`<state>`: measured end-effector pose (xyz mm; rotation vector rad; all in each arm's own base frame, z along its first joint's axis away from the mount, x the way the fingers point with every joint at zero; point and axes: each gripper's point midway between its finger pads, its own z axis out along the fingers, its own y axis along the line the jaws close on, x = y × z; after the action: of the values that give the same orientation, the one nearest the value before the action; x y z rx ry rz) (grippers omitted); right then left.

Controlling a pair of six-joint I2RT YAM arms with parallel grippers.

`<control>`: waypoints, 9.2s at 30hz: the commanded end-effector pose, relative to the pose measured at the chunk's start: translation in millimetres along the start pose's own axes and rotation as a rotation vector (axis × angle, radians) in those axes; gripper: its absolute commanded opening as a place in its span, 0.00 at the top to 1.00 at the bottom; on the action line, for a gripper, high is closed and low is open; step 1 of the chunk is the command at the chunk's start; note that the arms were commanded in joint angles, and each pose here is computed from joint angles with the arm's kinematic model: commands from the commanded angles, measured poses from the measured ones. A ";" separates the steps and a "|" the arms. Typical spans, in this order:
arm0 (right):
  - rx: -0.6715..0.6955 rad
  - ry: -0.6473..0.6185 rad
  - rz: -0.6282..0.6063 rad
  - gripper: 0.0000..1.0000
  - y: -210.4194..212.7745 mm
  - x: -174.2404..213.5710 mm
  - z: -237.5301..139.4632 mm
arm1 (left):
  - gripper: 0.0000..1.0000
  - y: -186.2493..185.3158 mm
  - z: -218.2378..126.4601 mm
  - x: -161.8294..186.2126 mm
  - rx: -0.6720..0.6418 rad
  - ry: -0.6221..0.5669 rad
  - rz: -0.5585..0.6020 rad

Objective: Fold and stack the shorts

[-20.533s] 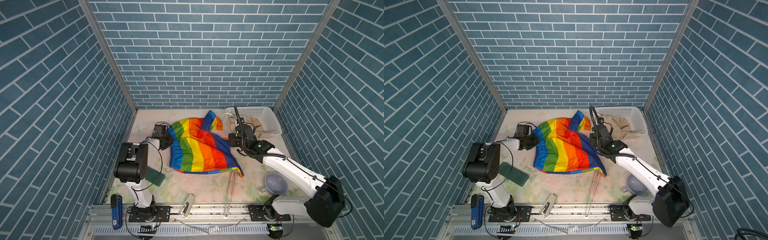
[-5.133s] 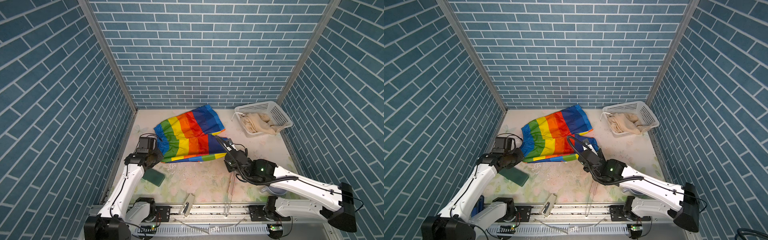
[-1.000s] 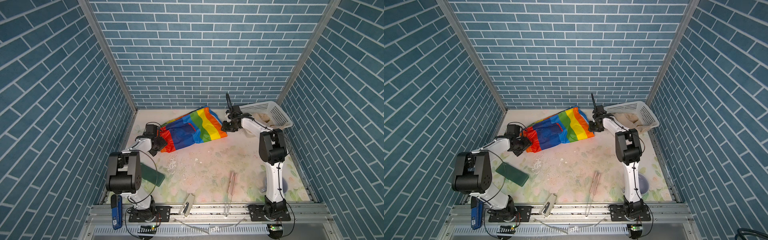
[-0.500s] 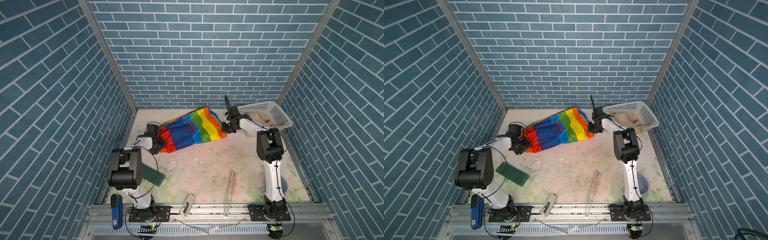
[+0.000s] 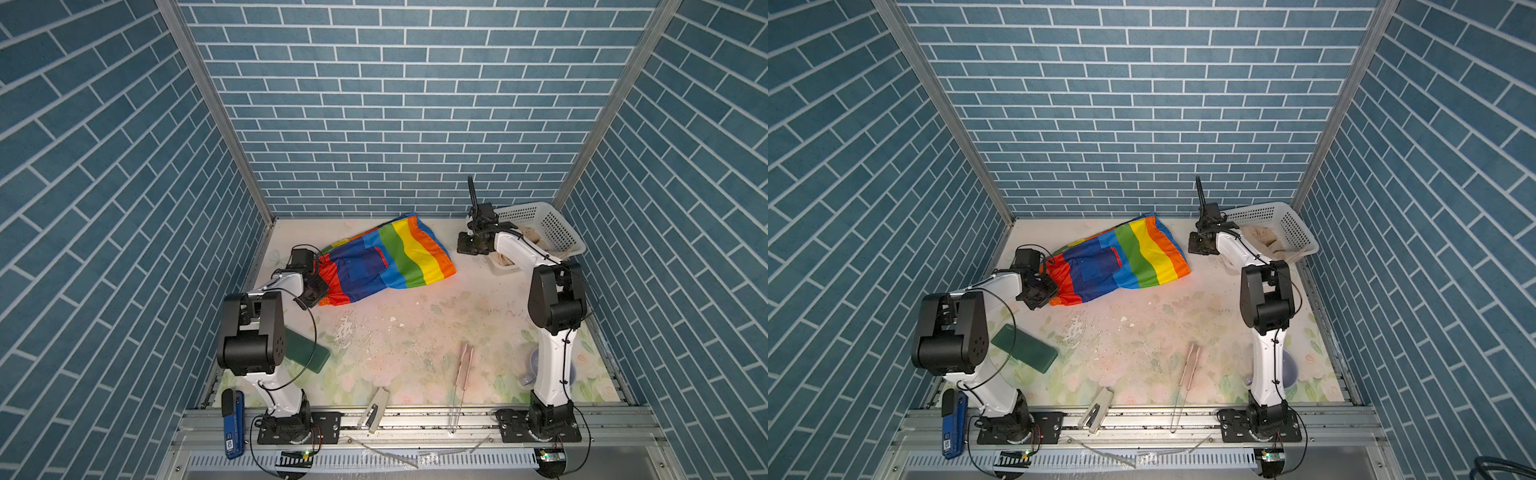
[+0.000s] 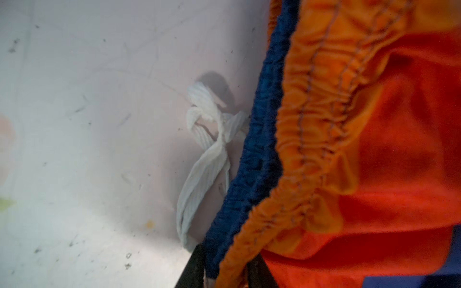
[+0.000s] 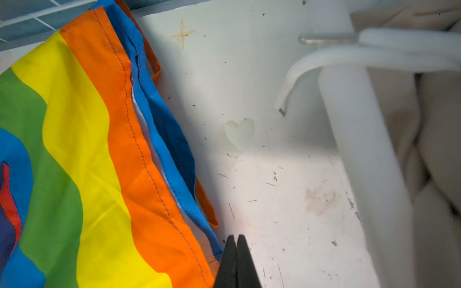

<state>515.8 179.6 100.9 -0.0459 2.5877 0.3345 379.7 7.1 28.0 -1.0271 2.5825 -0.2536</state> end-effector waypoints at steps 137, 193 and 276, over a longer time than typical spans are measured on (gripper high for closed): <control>0.187 -0.104 -0.043 0.81 14.9 -18.5 81.8 | 0.68 19.2 24.8 29.8 -0.061 0.108 0.040; -0.412 -0.303 -1.409 0.31 370.8 204.6 56.9 | 0.21 40.7 -72.2 21.9 0.345 0.034 -0.257; -0.517 0.226 -0.422 1.00 261.1 231.3 18.4 | 0.94 23.5 -65.9 29.2 0.136 0.062 0.007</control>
<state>313.5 462.8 54.7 -0.8286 2.4471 0.9773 325.7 3.6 68.5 -1.0040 2.5503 -0.5073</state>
